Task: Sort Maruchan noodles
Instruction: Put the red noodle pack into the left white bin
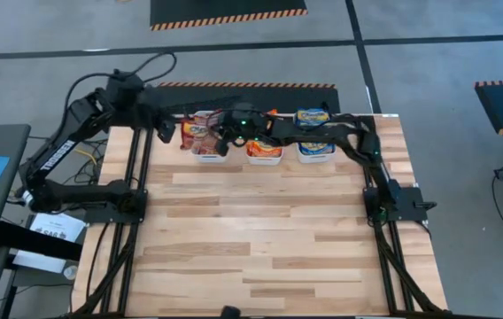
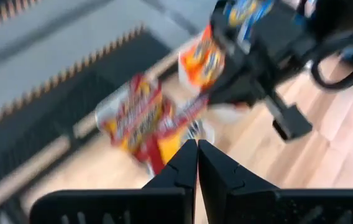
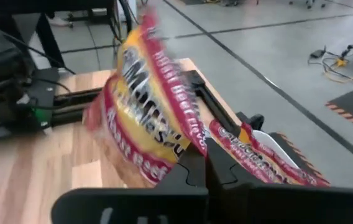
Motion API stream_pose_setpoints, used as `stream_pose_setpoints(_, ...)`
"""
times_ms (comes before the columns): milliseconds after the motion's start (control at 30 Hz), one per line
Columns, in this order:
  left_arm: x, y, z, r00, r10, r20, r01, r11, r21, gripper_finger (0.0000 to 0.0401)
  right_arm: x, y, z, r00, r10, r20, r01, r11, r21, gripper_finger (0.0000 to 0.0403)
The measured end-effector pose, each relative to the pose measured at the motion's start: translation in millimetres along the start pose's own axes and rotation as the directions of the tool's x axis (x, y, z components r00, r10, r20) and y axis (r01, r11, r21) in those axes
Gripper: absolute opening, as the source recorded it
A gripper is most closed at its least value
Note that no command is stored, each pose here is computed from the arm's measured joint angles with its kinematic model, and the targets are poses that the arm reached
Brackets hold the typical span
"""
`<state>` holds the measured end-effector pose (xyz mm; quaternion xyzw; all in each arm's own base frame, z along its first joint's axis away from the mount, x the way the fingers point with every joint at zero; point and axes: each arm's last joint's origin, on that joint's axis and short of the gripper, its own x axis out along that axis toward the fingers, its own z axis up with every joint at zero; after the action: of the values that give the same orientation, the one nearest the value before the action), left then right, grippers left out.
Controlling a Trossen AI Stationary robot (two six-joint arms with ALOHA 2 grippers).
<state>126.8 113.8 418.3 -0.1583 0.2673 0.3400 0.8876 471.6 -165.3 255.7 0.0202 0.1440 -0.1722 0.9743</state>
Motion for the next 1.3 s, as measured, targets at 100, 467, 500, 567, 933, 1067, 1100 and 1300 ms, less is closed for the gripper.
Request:
stream_pose_setpoints(100, 8, 2, -9, 0.99, 0.054, -0.13, -0.06, 0.997, -0.041, 0.0, 11, 0, 0, 0.997, -0.027, -0.066, 0.027, 1.0, -0.001, 0.0)
stream_pose_setpoints(467, 31, 8, -20, 0.916, 0.183, -0.358, -0.213, 0.976, -0.047, 0.0, 23, -2, -7, 0.967, -0.095, -0.235, 0.093, 0.995, -0.019, 0.0)
stream_pose_setpoints(500, 35, 8, -20, 0.913, 0.179, -0.368, -0.217, 0.974, -0.064, 0.0, 23, -1, -9, 0.963, -0.094, -0.253, 0.091, 0.996, -0.021, 0.0)
stream_pose_setpoints(567, 40, 8, -21, 0.902, 0.181, -0.391, -0.228, 0.971, -0.077, 0.0, 22, 0, -12, 0.956, -0.093, -0.279, 0.092, 0.996, -0.017, 0.0)
stream_pose_setpoints(933, 98, 12, -63, 0.886, 0.125, -0.446, -0.192, 0.975, -0.109, 0.0, 19, 3, -18, 0.931, -0.094, -0.352, 0.097, 0.995, -0.011, 0.0)
stream_pose_setpoints(1067, 122, 13, -83, 0.904, 0.054, -0.424, -0.132, 0.979, -0.157, 0.0, 18, 3, -20, 0.924, -0.085, -0.374, 0.087, 0.996, -0.011, 0.0)
stream_pose_setpoints(1100, 128, 14, -89, 0.906, 0.052, -0.42, -0.131, 0.978, -0.161, 0.0, 18, 4, -21, 0.92, -0.084, -0.382, 0.085, 0.996, -0.013, 0.0)
stream_pose_setpoints(1300, 146, 17, -112, 0.909, 0.061, -0.412, -0.143, 0.975, -0.171, 0.0, 17, 7, -22, 0.917, -0.077, -0.392, 0.076, 0.997, -0.017, 0.0)
